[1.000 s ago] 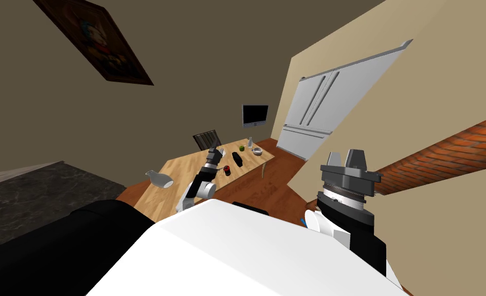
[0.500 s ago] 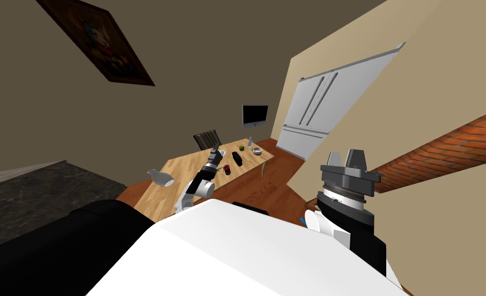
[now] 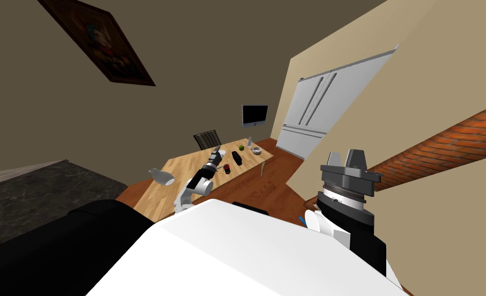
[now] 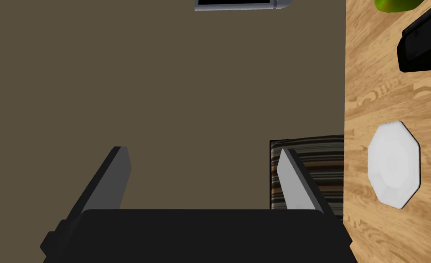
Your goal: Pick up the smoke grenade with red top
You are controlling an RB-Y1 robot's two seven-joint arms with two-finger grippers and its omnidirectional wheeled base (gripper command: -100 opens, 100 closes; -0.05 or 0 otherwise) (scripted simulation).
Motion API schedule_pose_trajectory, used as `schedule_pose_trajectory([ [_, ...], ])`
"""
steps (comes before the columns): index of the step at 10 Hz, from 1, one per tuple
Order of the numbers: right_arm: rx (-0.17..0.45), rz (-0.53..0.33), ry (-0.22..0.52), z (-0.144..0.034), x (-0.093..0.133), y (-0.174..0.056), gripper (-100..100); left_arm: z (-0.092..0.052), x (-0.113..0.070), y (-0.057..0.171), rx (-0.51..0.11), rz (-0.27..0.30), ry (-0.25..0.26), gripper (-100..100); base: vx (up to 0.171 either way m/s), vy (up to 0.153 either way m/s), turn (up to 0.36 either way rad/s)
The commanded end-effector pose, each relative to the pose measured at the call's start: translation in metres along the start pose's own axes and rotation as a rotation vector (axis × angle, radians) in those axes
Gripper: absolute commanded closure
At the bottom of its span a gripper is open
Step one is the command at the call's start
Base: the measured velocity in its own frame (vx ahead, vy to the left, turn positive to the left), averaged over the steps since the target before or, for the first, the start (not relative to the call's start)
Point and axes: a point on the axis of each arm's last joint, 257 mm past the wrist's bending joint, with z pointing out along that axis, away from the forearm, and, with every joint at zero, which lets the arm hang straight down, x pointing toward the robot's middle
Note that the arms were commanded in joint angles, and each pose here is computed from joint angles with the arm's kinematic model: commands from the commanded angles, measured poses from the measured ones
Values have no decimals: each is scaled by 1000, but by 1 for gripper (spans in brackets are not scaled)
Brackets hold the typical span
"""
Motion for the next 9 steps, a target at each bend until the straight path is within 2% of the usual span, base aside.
schedule_pose_trajectory([
  [1, 0, 0, 0, 0, 0, 0, 0, -2, -2, 16, -52, -2, -2, -100, -19, -17, 0],
  [2, 0, 0, 0, 0, 0, 0, 0, -1, -10, 30, -100, -4, -7, -100, -16, -19, -1],
  [5, 0, 0, 0, 0, 0, 0, 0, -3, -18, 54, -186, -6, -14, -100, -10, -19, -2],
  [6, 0, 0, 0, 0, 0, 0, 0, -4, -26, 65, -225, -9, -22, -100, -8, -26, -3],
  [7, 0, 0, 0, 0, 0, 0, 0, -6, -26, 72, -252, -9, -23, -100, -4, -22, -3],
  [8, 0, 0, 0, 0, 0, 0, 0, -6, -26, 72, -254, -9, -23, -100, -2, -8, 3],
  [9, 0, 0, 0, 0, 0, 0, 0, -7, -35, 85, -301, -13, -33, -100, -1, -16, -10],
])
